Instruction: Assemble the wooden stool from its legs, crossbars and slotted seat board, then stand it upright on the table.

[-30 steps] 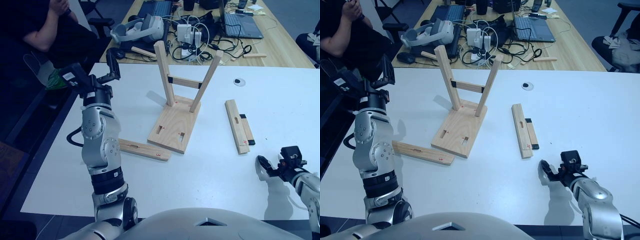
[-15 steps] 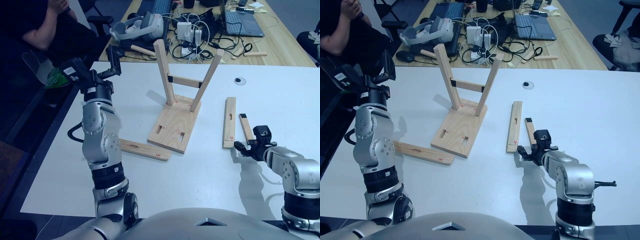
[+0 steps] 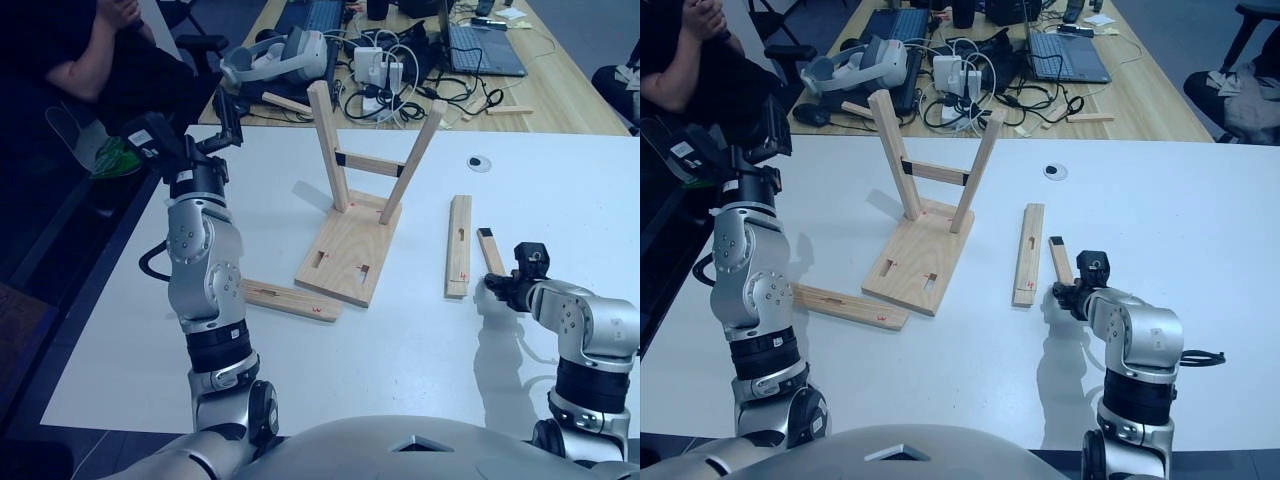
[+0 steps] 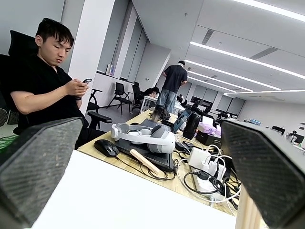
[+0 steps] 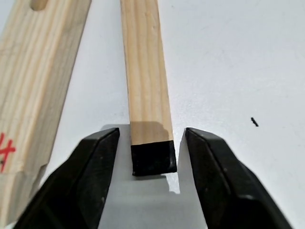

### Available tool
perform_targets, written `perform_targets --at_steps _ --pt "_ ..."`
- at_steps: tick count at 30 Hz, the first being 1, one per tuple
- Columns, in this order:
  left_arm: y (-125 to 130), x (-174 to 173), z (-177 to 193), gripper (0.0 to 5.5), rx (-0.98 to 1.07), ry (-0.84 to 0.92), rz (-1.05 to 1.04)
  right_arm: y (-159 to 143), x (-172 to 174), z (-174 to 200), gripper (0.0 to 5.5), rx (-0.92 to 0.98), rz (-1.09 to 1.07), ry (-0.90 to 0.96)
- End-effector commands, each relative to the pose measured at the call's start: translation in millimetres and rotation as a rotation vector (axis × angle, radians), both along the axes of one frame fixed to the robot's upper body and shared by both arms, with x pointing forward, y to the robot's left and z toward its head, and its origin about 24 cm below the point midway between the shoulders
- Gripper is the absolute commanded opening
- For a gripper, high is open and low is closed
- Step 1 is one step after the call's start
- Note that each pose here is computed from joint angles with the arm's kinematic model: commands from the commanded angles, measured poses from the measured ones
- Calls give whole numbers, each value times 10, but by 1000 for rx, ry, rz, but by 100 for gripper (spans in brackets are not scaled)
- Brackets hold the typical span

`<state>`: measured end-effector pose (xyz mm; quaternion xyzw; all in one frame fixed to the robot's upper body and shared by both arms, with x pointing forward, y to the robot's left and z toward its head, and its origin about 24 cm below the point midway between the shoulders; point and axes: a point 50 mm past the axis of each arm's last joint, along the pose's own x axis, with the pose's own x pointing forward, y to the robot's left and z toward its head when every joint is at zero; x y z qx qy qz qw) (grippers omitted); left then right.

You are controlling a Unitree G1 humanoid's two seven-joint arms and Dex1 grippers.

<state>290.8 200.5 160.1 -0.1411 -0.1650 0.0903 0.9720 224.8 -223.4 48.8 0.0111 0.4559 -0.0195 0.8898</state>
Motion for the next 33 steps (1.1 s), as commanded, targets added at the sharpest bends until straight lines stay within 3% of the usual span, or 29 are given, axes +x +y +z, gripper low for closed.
perform_targets --at_steps 1,5,8,10,14,16,19,25,28,33 --pt "-22 28 -7 540 -14 -5 8 -42 -53 -193 189 14 -16 104" --pt "23 51 4 540 -15 -17 27 -44 9 -187 131 30 -16 94" --pt "50 73 5 540 -17 -26 39 -6 52 -161 130 67 -22 83" --pt "53 88 19 540 -18 -34 38 51 190 -29 130 127 -60 -25" --pt "85 155 237 540 -4 -93 4 304 686 965 129 77 32 -740" --pt "78 213 475 540 -3 -157 -48 453 735 1453 129 38 121 -1056" --pt "-86 290 870 540 -82 -257 -258 749 677 1959 129 49 358 -1364" --pt "-709 138 1181 540 -115 -283 -912 1233 536 2114 129 156 827 -1457" --pt "-834 20 1211 540 -104 -285 -1067 1313 515 2094 129 156 895 -1465" --pt "-838 -7 1260 540 -104 -298 -1096 1386 486 2040 129 154 961 -1453"
